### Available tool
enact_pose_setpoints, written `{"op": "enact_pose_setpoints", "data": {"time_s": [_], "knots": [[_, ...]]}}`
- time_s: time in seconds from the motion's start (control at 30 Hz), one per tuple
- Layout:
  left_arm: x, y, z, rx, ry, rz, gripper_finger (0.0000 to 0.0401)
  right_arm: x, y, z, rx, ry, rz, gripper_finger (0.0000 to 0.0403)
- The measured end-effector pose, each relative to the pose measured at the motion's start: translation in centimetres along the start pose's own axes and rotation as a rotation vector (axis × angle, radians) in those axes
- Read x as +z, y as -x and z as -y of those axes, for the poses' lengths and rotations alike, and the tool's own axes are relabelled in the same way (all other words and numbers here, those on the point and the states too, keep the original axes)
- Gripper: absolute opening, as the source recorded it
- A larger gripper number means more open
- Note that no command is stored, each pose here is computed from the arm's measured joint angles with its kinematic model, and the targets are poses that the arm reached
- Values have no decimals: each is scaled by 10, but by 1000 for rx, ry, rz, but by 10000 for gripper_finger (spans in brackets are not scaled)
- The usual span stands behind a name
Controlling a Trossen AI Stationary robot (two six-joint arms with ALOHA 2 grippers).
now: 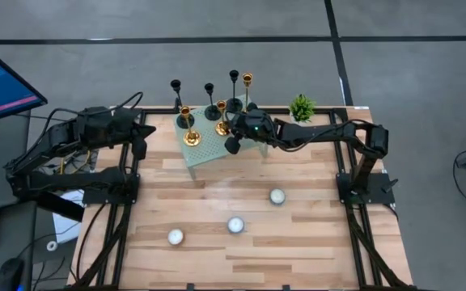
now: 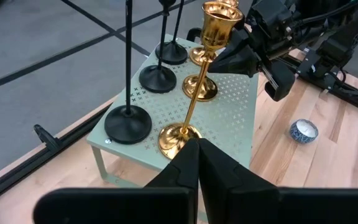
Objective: Pick & Place candle stick holders
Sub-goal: Adjust the gold candle stand on the shelf
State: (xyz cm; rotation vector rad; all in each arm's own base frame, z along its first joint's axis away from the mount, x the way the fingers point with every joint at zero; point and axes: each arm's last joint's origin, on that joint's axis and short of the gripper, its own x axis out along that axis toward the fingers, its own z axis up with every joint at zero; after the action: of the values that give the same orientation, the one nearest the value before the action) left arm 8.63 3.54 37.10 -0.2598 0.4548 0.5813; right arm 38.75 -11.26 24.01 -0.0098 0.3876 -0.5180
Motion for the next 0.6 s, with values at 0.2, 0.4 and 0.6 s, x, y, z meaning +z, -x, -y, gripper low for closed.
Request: {"op": "enact_pose_setpoints", "data": {"time_s": [0.2,0.4,0.6], "knots": [[0,0,0,0,0,0,8,1,0,0,3,-4,13,0],[0,0,0,0,0,0,5,2,0,-1,22,-4,17,0],[0,0,0,0,0,0,8,4,0,-1,37,16,43,0]]}}
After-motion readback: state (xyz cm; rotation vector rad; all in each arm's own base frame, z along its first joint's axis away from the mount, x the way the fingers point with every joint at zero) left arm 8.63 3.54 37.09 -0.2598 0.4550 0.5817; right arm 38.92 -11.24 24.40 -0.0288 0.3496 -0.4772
